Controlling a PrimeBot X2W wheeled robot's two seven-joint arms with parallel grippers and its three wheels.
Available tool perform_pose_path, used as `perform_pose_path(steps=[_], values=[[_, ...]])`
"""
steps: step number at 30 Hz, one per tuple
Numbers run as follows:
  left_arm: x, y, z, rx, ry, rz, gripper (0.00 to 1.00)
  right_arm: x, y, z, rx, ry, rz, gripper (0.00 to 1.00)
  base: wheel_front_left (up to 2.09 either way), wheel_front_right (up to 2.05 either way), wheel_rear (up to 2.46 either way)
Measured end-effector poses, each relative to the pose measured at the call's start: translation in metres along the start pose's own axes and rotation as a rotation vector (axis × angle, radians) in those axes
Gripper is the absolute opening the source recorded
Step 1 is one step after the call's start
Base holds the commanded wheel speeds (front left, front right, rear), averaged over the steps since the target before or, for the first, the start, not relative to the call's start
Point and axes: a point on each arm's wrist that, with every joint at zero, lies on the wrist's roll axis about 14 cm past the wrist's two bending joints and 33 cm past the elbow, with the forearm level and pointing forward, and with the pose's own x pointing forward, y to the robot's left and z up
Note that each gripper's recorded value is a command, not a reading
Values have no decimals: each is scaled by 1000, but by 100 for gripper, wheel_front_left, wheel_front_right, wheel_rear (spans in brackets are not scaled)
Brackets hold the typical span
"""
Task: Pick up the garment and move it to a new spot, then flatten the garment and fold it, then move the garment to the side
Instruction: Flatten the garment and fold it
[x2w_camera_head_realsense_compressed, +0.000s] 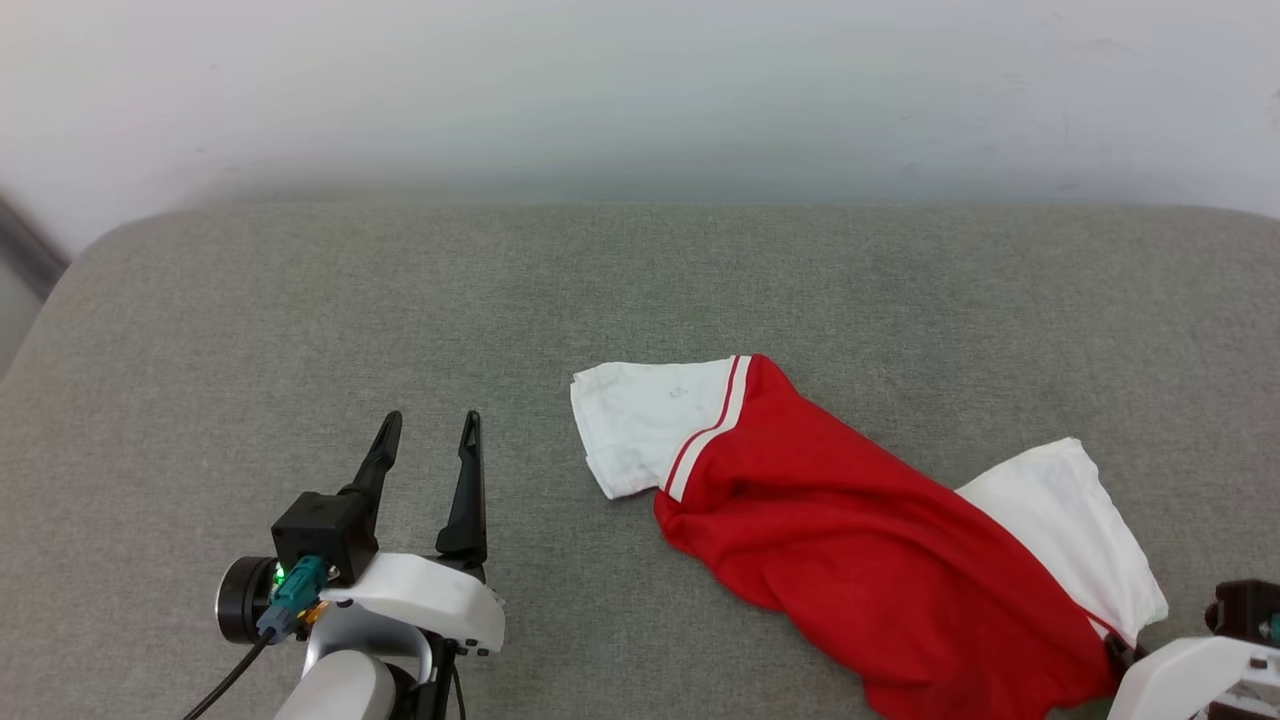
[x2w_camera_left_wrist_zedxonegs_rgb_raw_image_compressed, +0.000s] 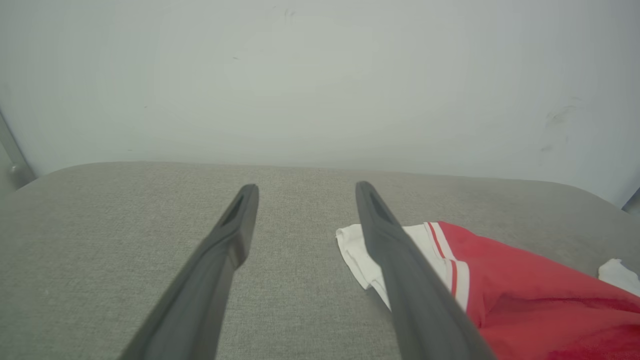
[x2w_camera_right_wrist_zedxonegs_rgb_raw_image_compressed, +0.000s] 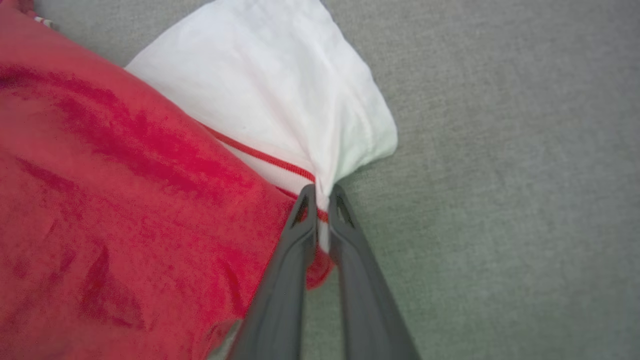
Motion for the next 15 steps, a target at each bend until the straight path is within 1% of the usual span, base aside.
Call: perform_pose_path(steps=[1,3,5,10,15], values=[[0,0,0,0,1,-1,100,1,-3,-9,14,17,-7,100,0,0,0],[1,-1,-2,0,7,-4,100,3,-5,-18,29,18,-13,100,0,0,0],[1,-2,-2,-1,9,-7,100,5,-5,-14,44,-22,-13,100,0,0,0],[-5,0,-3,3,17,-1,100,1,-6,34,15,-255,-29,100,0,0,0],[-14,2,0,11,18,5,100,-17,4,76,-64,-456,-14,100,0,0,0]])
